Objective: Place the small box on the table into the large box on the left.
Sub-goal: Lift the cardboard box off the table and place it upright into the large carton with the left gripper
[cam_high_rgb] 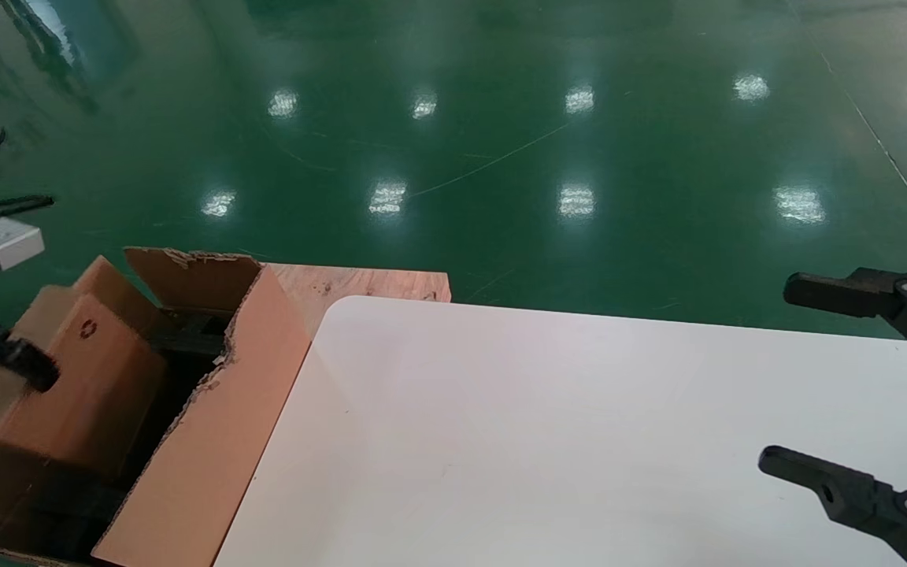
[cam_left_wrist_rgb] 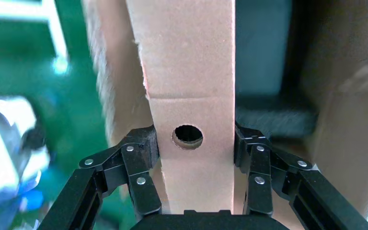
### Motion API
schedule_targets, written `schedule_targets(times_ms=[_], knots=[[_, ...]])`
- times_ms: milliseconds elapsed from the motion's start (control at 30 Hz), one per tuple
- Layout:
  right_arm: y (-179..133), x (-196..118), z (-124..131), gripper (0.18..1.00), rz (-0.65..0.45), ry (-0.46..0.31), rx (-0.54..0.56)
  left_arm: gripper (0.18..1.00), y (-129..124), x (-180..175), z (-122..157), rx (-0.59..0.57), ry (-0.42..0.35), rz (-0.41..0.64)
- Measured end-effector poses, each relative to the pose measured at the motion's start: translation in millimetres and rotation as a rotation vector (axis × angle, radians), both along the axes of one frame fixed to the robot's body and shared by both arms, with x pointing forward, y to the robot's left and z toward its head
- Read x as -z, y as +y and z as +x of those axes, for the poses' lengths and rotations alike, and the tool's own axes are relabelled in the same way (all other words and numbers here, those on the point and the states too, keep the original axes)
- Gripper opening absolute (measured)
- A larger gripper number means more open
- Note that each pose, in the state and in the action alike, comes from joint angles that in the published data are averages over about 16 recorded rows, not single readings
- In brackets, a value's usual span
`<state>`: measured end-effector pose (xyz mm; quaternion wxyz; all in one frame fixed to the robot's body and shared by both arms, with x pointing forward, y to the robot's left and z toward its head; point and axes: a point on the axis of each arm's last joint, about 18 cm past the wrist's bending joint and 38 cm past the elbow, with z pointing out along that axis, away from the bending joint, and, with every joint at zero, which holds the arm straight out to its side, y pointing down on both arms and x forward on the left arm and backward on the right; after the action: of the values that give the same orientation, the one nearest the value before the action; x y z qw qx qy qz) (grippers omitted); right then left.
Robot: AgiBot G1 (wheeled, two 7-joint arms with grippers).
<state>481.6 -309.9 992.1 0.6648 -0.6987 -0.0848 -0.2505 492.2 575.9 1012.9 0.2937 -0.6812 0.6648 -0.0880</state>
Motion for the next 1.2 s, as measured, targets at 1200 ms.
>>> schedule_targets(times_ms=[1200], knots=[[0.0,0.0,0.0,1.001,0.000,0.000,0.000,0.456,37.0,24.7,-39.4,-0.031,0.032,0.030]])
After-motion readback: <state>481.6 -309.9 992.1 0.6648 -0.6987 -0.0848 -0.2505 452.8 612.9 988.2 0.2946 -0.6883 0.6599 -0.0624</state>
